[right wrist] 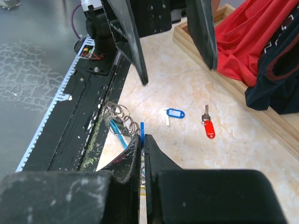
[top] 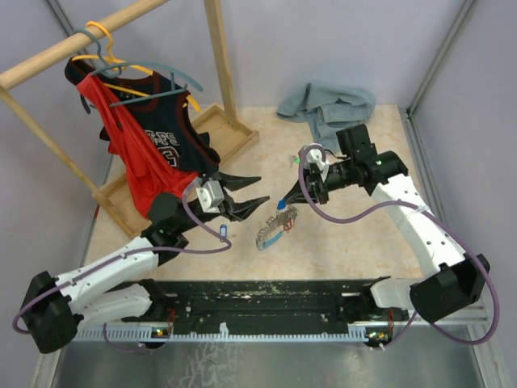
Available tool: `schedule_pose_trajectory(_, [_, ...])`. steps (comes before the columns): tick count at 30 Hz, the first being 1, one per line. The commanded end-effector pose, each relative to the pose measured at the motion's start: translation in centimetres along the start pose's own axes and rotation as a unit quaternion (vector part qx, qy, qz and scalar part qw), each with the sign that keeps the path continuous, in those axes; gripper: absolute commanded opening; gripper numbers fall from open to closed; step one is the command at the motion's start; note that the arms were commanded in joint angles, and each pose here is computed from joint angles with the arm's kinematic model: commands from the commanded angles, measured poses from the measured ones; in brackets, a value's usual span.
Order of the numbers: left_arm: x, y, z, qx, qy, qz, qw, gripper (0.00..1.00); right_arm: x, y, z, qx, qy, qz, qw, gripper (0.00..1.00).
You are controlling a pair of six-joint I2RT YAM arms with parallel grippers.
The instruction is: Remove the keys from the keyring
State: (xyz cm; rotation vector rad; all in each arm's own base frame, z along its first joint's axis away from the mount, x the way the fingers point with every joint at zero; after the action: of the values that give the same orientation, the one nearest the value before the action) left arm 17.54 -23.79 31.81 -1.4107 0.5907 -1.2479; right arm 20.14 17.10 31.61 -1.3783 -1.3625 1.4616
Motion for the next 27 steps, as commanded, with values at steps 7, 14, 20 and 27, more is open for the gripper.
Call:
schedule_pose_trajectory(7, [-0.7, 3.2, 0.2, -0.065, 0.119, 0.127, 0.982, 0.52, -0.6, -3.0, 0.9, -0.081, -0.012, -0.03, 0.996, 0.0])
schedule_pose_trajectory(14, [0.3, 4.8, 0.9, -0.095, 0.167, 0.135, 0.972, 0.33, -0.6, -2.7, 1.0, -0.088, -0.016, -0.028, 0.996, 0.0])
schedule_pose_trajectory(20, [0.4, 5.8, 0.3, -0.116, 0.213, 0.137, 0.961, 0.35, -0.5, -2.5, 1.1, -0.088, -0.017, -0.026, 0.996, 0.0])
schedule_pose_trajectory(27, [0.3, 6.4, -0.1, -0.117, 0.227, 0.124, 0.959, 0.34, -0.5, -2.4, 1.1, -0.088, -0.019, -0.027, 0.996, 0.0])
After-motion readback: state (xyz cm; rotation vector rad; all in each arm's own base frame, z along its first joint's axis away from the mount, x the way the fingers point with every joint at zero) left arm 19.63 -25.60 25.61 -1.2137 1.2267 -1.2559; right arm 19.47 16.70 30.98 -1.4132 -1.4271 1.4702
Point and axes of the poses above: each gripper's point midway between its finger pads, its own x axis out along the fingers, its own z axis along the line the jaws close on, y = z × x, the point moved 8 cm from there along -x, back along the fingers, and after that the axes turned 3 degrees about -x, right-handed, at the moved point
